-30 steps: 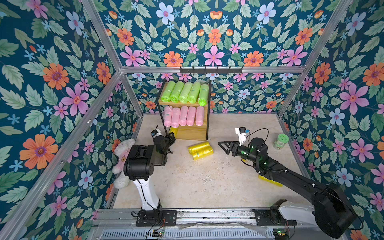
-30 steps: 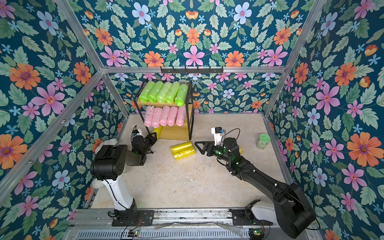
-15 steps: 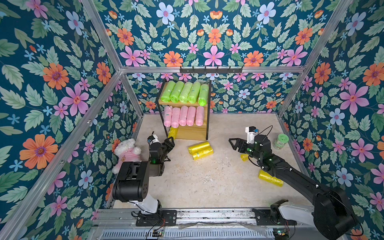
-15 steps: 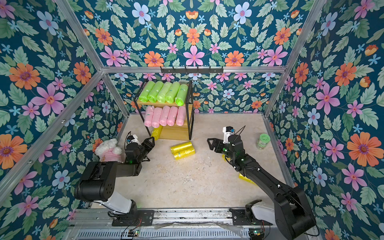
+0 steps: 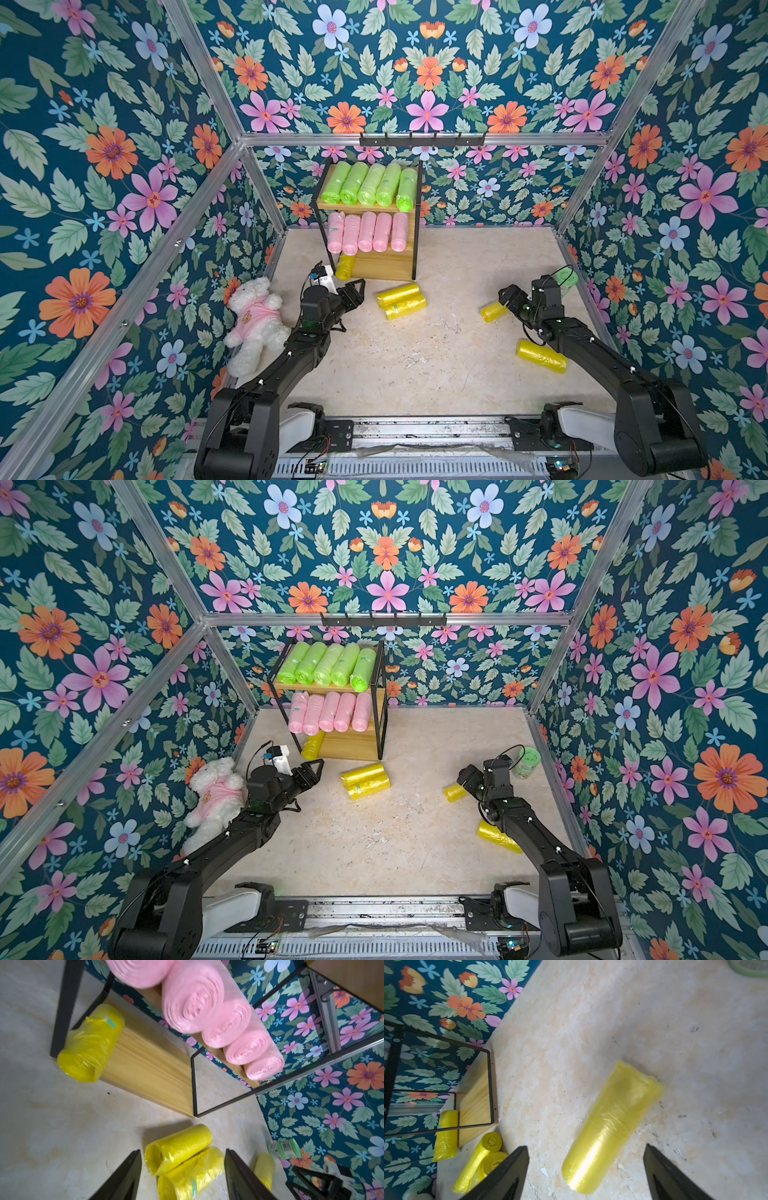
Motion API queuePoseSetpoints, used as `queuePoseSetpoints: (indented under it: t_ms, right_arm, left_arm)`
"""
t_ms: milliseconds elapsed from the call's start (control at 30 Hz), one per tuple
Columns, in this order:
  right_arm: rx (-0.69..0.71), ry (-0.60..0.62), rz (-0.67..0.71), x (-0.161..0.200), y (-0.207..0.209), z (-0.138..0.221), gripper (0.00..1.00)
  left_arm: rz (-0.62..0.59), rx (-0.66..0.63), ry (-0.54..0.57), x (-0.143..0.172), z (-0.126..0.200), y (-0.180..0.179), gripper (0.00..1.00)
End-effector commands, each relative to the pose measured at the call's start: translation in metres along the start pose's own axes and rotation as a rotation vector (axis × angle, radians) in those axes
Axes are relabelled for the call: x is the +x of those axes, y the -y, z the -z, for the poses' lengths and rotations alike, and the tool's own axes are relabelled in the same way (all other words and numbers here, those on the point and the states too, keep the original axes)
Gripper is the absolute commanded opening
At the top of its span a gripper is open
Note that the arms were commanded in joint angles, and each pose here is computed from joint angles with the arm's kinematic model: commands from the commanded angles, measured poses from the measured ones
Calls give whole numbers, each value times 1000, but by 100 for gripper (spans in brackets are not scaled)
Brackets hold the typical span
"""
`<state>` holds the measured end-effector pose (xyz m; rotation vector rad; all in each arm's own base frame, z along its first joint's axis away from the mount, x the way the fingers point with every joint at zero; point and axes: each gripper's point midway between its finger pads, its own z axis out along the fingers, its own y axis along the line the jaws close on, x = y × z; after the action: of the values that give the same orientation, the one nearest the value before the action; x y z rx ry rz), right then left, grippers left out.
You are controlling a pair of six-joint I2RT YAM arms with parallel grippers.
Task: Sort the rolls of trash bags by color and place them on the shelf
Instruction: Place the roll of trash bags on the shelf.
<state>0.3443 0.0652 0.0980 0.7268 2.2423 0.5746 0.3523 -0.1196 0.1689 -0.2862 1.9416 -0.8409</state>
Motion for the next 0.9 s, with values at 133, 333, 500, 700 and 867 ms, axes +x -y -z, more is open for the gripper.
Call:
queuePoseSetpoints:
  t_ms: [133,333,500,700,867]
  right_arm:
    - [37,63,-120,-12,11,-18,91]
    - [44,62,-180,-11,18,-33,89]
    - [17,53,-241,-6,19,-44,81]
    - [8,42,-275,-1,22,-52,71]
    - [-40,93,-298,-9,15,-41,52]
  left_arm:
    - [-38,6,-74,22,-3,10,68]
    - [-49,20,-81,26,-5,19,69]
    - [-49,32,-88,28,-6,25,68]
    - [-55,41,-92,29,-5,32,69]
    - [-63,86,-69,27,-2,47,68]
